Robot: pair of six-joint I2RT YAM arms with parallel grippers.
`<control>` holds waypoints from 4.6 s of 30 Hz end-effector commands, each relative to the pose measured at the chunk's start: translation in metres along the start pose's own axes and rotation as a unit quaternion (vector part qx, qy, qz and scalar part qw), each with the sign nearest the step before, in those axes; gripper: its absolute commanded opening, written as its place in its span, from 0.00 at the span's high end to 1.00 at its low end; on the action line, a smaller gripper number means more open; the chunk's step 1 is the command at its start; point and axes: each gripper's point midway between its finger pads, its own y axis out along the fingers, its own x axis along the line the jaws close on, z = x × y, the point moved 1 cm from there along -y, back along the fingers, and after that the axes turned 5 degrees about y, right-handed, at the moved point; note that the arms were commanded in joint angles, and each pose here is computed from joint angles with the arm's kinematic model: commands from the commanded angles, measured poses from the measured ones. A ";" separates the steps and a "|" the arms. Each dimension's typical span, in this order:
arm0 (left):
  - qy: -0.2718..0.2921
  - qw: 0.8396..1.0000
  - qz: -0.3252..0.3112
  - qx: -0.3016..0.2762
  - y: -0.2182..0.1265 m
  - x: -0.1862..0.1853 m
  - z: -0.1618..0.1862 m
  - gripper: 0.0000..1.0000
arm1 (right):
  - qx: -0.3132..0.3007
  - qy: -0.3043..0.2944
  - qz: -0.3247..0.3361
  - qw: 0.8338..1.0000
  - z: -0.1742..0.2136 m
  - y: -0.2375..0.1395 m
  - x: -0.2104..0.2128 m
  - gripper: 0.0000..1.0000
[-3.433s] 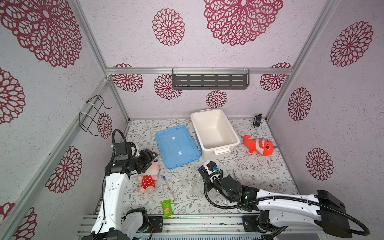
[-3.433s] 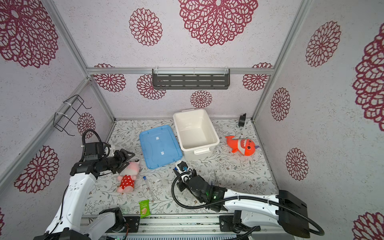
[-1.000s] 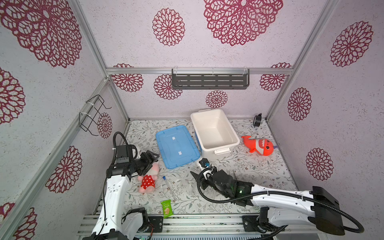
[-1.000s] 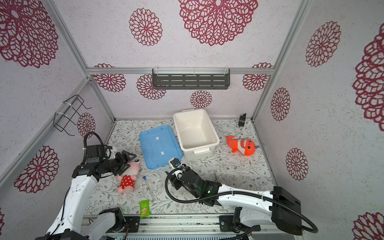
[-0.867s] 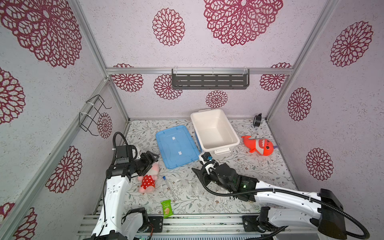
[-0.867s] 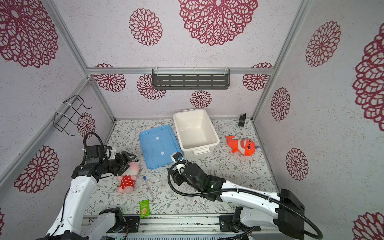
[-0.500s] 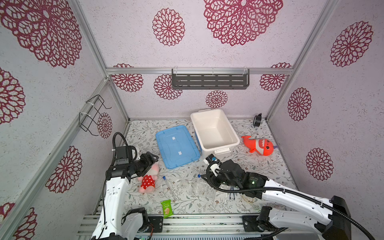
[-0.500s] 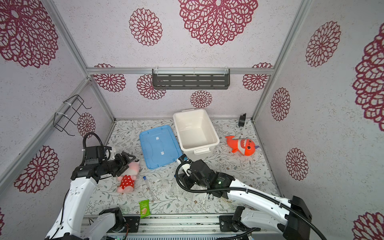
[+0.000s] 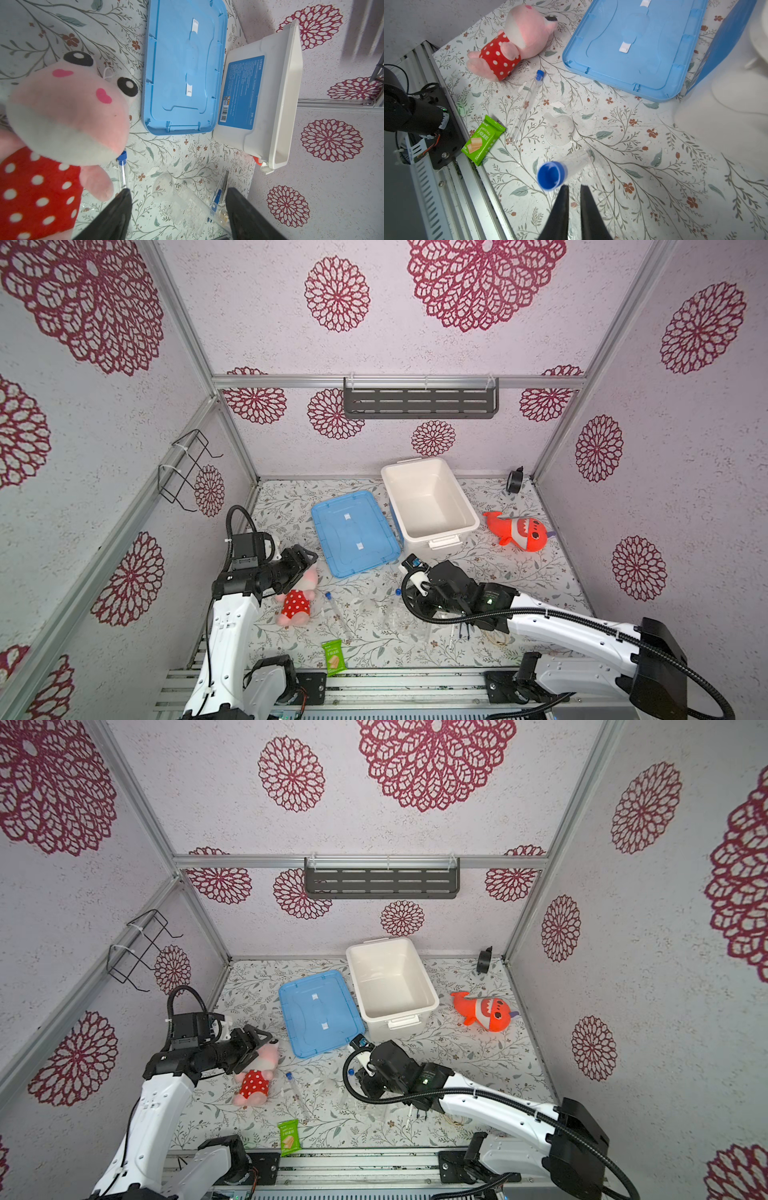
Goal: Organize the chemistry lab equipment
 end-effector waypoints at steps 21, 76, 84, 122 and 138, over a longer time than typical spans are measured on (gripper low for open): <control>0.010 1.000 -0.005 0.010 0.009 0.007 0.004 0.25 | 0.036 -0.068 0.016 0.997 0.012 -0.019 -0.007 0.77; 0.019 0.999 -0.004 0.025 0.012 0.008 0.007 0.25 | -0.044 -0.025 -0.122 0.991 -0.040 -0.021 0.024 0.76; 0.014 1.000 -0.002 0.027 0.014 0.010 0.009 0.25 | -0.094 -0.004 -0.041 0.995 -0.063 -0.036 0.002 0.55; 0.011 1.000 0.002 0.027 0.016 0.010 0.009 0.25 | -0.090 0.050 -0.051 0.993 -0.075 -0.009 0.011 0.53; 0.023 0.998 -0.045 0.021 0.006 0.020 0.007 0.24 | 0.034 0.059 0.118 0.991 -0.092 -0.010 -0.008 0.45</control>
